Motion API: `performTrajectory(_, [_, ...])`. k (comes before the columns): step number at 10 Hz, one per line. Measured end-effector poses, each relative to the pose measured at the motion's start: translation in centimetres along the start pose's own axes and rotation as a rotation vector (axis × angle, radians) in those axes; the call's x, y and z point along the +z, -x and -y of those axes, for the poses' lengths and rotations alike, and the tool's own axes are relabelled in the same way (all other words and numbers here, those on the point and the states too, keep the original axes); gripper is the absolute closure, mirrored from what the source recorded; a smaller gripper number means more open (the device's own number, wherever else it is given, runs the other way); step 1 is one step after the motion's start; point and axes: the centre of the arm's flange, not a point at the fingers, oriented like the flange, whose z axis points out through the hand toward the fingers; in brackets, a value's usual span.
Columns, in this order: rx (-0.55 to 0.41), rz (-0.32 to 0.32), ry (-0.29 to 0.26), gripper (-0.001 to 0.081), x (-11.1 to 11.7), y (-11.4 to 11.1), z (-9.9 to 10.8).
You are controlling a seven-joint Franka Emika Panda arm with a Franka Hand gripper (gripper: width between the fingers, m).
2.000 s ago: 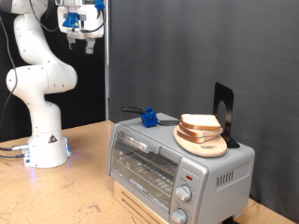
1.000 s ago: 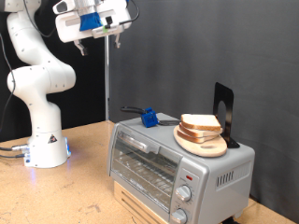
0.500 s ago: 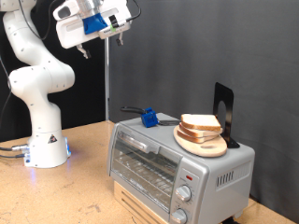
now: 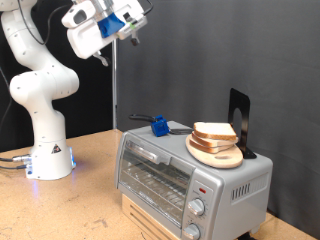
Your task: Make a piece of toast with the oven
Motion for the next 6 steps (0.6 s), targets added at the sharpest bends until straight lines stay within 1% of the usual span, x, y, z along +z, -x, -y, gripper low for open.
performTrajectory(1, [0.019, -0.02, -0.004, 0.0124, 0.6, -0.6, 0.3])
performTrajectory(3, [0.048, -0.047, 0.017, 0.0124, 1.2, -1.4, 0.2])
performTrajectory(6, [0.085, -0.052, 0.019, 0.0124, 1.1, -2.2, -0.2])
